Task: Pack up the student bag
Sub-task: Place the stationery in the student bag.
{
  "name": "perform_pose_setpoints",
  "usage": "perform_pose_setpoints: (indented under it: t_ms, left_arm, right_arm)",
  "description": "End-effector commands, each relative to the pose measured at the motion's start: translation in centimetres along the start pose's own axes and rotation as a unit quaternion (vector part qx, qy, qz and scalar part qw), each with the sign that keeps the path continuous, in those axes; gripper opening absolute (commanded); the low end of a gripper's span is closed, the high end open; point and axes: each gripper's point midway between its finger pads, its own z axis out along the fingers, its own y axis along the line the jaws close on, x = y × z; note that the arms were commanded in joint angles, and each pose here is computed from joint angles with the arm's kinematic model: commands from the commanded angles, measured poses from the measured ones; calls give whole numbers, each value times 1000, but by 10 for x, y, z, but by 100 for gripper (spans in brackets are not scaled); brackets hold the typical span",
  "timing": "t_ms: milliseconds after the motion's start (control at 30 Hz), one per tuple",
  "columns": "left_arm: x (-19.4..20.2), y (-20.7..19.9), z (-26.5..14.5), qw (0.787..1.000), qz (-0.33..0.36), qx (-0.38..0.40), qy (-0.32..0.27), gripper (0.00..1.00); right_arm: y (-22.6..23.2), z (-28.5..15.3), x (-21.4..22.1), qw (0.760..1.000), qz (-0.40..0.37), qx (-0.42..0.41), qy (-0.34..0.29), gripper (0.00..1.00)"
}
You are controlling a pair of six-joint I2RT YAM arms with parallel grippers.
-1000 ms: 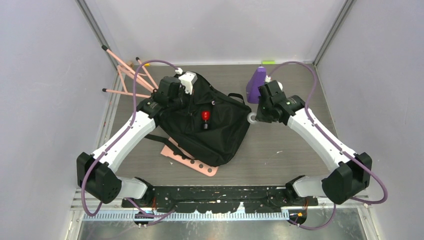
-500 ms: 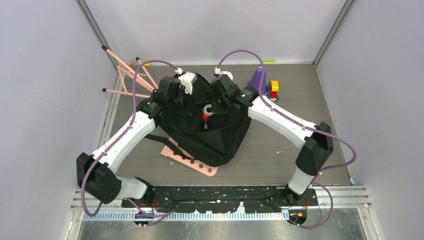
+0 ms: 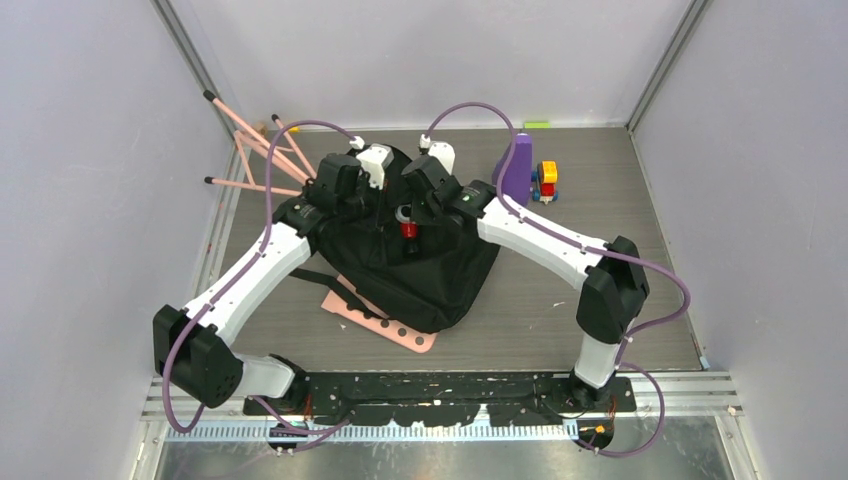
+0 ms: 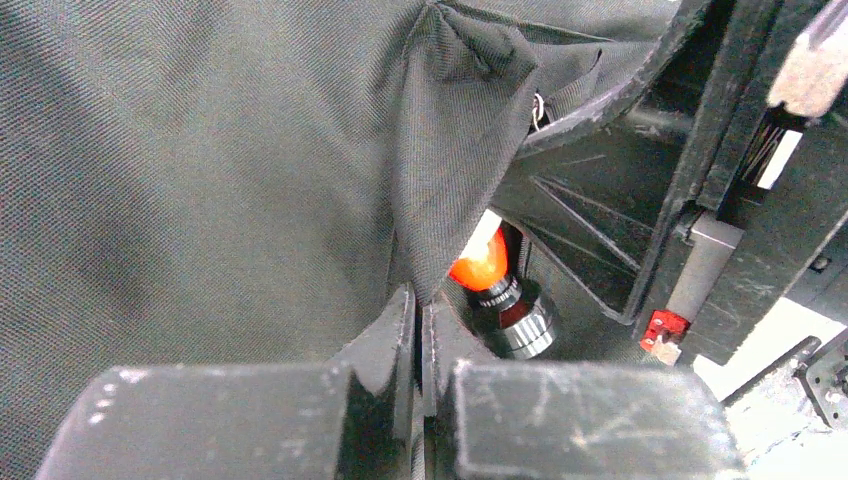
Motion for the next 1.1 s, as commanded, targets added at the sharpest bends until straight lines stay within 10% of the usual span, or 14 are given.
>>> perform_pose_setpoints:
  t_ms: [0, 233, 500, 1067]
  left_arm:
    - [-19, -3, -20, 999, -2, 5, -37, 0]
    - [-19, -2, -20, 999, -2, 2, -37, 0]
    - [-18, -1, -18, 999, -1, 0, -34, 0]
    - [-17, -2, -17, 1000, -3, 2, -31, 0]
  right_arm:
    - [0, 11, -41, 993, 22, 35, -111, 1]
    - [-26, 8, -41, 975, -19, 131, -176, 2]
    - [-13, -11, -36, 986, -43, 85, -140, 59]
    - [-38, -75, -16, 994, -61, 72, -61, 67]
